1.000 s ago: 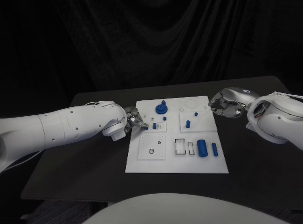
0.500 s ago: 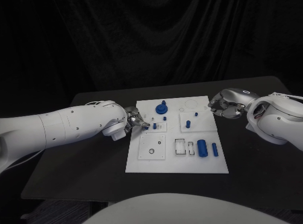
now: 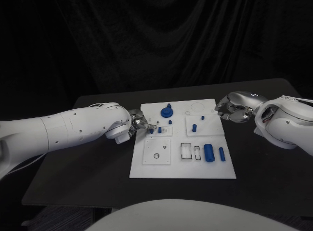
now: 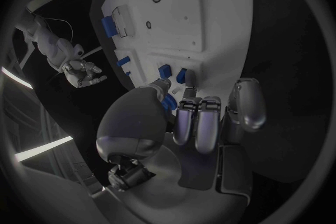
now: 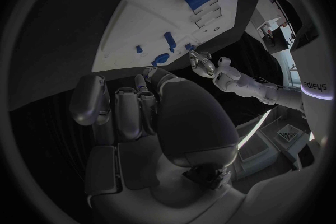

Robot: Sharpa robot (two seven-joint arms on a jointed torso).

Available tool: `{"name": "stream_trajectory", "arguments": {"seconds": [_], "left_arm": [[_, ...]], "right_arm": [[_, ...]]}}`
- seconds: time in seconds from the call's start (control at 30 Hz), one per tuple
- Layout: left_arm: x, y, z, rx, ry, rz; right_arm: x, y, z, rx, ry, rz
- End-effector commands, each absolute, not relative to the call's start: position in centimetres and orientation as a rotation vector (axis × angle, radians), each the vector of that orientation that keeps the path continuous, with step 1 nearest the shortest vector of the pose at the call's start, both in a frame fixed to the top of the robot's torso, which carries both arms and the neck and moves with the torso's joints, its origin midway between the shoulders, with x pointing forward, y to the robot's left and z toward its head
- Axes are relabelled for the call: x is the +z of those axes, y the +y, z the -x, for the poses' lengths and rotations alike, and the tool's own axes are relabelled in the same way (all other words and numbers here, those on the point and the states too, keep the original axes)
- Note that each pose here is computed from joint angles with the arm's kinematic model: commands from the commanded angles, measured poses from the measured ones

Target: Assemble the parts on the task board

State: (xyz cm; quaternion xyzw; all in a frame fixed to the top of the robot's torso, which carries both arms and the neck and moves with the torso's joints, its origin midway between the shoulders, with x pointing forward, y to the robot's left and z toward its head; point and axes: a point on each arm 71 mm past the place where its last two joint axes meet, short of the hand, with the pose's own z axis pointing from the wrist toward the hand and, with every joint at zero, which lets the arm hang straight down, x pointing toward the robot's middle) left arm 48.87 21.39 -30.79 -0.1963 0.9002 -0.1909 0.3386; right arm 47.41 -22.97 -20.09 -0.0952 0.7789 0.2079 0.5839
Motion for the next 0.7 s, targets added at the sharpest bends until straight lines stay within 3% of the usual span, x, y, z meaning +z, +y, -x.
{"name": "stream_trajectory", "arguments": {"seconds": [0.03, 0.37, 0.7], "left_arm": [[-31.6, 21.4, -48.4, -0.475, 2.387, 0.508], [-31.1, 21.4, -48.6, -0.501, 2.299, 0.451], [-28.4, 21.0, -49.6, -0.676, 1.908, 0.288]], "right_arm": [[-20.2, -23.0, -47.4, 0.471, 1.828, 0.215], [-20.3, -23.1, -47.4, 0.470, 1.828, 0.214], [-20.3, -23.3, -47.3, 0.469, 1.828, 0.212]]}}
